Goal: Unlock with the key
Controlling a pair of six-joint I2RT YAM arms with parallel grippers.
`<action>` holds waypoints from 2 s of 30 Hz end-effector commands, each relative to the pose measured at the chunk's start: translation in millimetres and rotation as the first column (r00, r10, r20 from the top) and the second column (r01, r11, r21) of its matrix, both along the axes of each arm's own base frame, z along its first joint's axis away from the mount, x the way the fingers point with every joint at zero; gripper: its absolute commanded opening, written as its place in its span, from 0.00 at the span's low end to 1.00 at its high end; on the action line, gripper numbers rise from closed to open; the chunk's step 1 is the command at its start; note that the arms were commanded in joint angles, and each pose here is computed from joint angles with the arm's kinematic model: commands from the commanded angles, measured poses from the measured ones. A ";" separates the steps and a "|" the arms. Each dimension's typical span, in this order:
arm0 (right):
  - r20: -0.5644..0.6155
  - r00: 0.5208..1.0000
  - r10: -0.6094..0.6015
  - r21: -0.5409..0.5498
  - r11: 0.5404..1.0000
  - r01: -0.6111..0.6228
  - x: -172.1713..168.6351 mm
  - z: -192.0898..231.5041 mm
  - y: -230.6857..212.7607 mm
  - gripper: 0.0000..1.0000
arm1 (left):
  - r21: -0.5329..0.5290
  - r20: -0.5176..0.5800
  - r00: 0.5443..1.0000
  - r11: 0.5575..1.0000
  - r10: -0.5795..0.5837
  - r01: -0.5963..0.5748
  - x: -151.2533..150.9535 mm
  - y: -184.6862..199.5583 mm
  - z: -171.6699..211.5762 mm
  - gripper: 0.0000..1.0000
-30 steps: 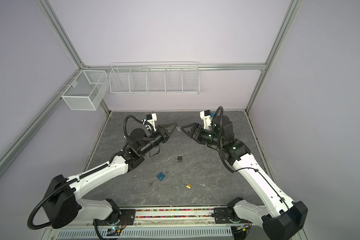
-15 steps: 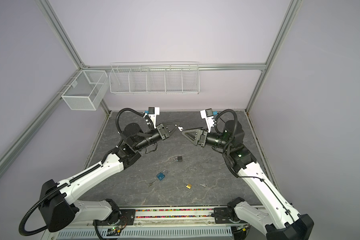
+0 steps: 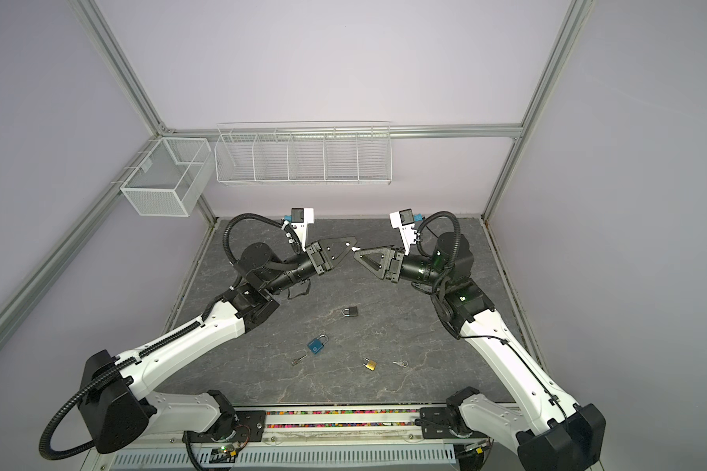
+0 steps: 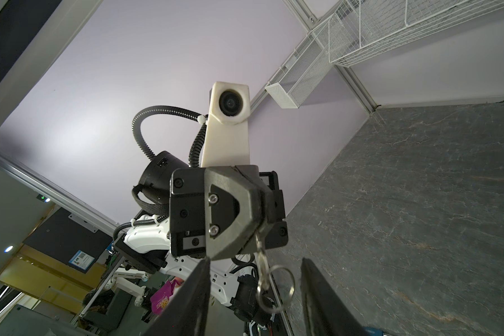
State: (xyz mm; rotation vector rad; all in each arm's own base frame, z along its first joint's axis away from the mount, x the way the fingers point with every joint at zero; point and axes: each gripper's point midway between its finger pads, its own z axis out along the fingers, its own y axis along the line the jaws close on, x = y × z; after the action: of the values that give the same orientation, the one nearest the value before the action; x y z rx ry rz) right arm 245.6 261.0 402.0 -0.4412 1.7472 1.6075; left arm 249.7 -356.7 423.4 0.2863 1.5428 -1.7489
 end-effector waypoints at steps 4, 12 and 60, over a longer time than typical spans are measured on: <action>0.024 0.999 0.033 0.067 0.997 -0.035 -0.8 12.9 2.2 0.45 | -0.051 0.025 0.999 0.998 -0.029 0.030 -6.6 -2.8 14.6 0.00; 0.004 0.999 0.032 0.067 0.997 -0.032 1.5 8.9 2.6 0.33 | -0.040 0.010 1.000 0.999 0.016 -0.015 -1.1 0.9 12.8 0.00; -0.039 0.999 -0.016 0.080 0.997 0.019 13.0 13.1 -0.8 0.07 | -0.039 0.012 0.999 0.998 0.053 -0.053 4.0 2.5 12.5 0.00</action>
State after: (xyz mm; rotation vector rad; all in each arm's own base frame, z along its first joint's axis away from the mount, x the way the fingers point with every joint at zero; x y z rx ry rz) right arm 261.5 263.0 401.8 -0.3456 1.7435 1.6840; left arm 258.9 -355.3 423.6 0.2141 1.5361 -1.7216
